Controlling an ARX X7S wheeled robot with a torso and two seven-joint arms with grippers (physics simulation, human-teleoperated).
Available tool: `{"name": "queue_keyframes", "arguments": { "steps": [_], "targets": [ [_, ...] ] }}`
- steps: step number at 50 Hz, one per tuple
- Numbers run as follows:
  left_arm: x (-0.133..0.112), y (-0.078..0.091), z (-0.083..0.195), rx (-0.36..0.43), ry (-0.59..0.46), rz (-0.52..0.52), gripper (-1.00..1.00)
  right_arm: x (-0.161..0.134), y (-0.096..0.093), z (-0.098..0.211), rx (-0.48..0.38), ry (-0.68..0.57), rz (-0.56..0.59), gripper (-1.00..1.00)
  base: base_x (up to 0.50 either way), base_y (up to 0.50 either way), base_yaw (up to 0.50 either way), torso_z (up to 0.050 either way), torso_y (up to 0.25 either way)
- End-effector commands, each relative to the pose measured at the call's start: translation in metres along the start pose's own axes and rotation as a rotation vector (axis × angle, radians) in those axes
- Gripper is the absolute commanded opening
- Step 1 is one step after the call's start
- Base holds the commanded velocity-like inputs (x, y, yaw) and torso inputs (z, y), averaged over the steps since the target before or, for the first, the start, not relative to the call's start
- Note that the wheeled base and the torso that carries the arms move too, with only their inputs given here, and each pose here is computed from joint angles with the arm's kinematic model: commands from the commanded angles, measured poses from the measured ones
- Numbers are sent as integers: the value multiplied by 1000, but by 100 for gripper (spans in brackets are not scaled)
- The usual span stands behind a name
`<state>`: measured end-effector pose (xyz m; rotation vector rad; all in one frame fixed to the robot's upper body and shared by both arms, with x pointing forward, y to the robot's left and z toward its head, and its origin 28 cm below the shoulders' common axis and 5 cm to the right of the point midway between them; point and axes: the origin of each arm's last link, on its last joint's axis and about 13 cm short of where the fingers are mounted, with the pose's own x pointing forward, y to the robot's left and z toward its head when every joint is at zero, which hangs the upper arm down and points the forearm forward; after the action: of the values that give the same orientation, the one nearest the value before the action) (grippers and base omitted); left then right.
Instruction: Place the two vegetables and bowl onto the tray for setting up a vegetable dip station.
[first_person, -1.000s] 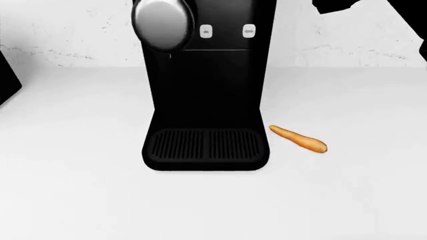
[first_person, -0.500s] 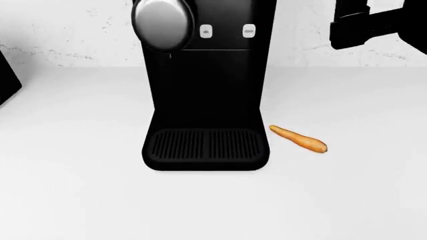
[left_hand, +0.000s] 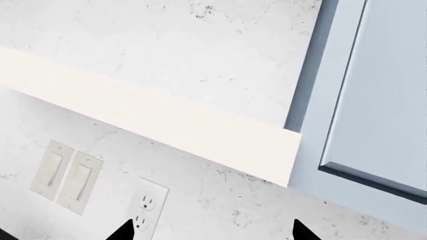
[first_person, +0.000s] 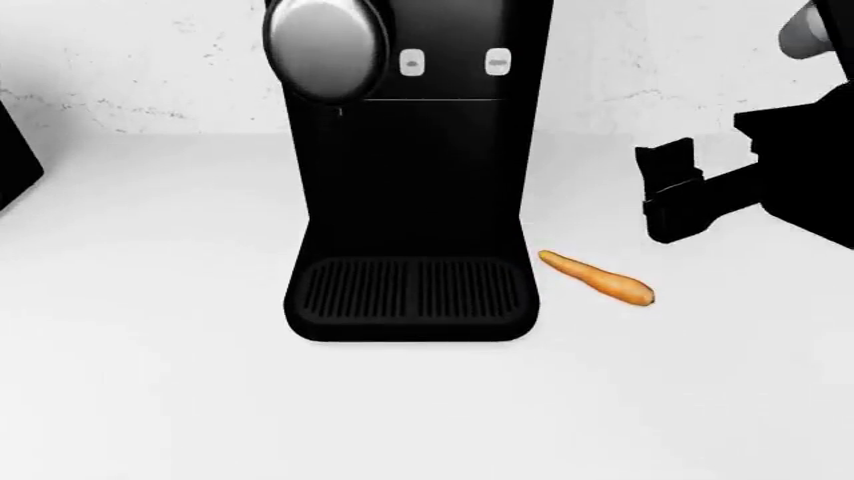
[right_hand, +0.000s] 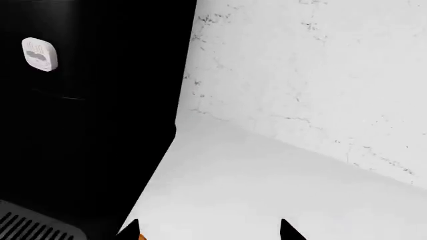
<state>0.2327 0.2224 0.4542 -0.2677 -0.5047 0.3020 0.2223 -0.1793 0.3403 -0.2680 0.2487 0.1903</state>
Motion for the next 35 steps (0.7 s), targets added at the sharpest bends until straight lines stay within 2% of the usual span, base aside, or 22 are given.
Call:
{"name": "queue_keyframes", "arguments": {
  "steps": [1, 9, 15, 18, 31, 33, 35],
  "targets": [
    [0, -1, -1, 1, 2, -4, 100, 10, 0, -21, -1, 117, 28, 100, 0, 0, 0, 0, 0],
    [-1, -1, -1, 3, 3, -7, 100, 36, 11, -29, -31, 184, 43, 100, 0, 0, 0, 0, 0],
    [-1, -1, 0, 1, 0, -5, 100, 45, 15, -35, -47, 214, 56, 100, 0, 0, 0, 0, 0],
    [-1, -1, 0, 2, 0, -4, 100, 53, 13, -35, 2, 232, -1, 100, 0, 0, 0, 0, 0],
    [0, -1, 0, 1, 0, -5, 100, 65, 22, -53, -71, 303, 87, 100, 0, 0, 0, 0, 0],
    [-1, -1, 0, 1, -1, -6, 100, 63, 28, -59, -125, 321, 159, 100, 0, 0, 0, 0, 0],
    [-1, -1, -1, 2, 1, -7, 100, 64, 30, -60, -125, 324, 172, 100, 0, 0, 0, 0, 0]
  ]
}}
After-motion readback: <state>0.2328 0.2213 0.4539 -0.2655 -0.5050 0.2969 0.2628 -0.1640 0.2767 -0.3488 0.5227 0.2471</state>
